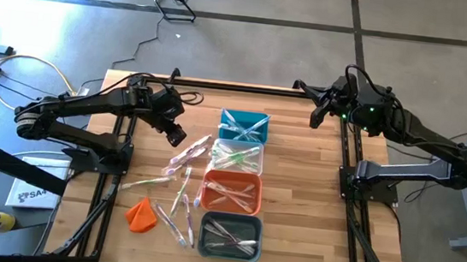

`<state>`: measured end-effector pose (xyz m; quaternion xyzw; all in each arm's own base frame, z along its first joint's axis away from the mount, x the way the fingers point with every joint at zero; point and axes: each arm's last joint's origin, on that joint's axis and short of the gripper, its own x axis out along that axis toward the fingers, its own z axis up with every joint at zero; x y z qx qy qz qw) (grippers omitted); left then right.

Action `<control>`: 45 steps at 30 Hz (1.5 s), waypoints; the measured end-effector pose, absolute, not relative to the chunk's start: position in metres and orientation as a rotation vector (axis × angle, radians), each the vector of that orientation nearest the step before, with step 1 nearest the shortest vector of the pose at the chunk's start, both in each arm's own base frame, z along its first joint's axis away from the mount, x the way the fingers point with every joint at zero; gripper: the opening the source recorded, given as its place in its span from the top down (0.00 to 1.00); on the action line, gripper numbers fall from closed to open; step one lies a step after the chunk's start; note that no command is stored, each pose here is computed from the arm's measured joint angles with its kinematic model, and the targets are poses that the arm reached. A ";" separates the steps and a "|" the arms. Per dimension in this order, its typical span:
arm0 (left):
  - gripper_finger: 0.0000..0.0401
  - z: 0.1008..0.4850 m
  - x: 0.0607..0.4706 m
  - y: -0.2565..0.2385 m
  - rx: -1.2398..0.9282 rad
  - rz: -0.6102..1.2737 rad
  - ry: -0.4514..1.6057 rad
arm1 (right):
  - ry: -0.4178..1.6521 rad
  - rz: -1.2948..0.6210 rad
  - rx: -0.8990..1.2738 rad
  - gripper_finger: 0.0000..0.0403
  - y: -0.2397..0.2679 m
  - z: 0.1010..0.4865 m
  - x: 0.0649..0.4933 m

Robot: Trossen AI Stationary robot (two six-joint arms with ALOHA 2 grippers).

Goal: Pick & Place Toothbrushes
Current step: Put the violet toothbrush into the green bin

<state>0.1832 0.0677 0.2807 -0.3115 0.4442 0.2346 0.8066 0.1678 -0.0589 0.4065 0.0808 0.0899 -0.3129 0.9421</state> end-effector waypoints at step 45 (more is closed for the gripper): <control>0.57 0.180 0.259 0.087 -0.639 0.564 1.279 | 0.245 -0.642 0.163 0.99 -0.058 0.401 0.166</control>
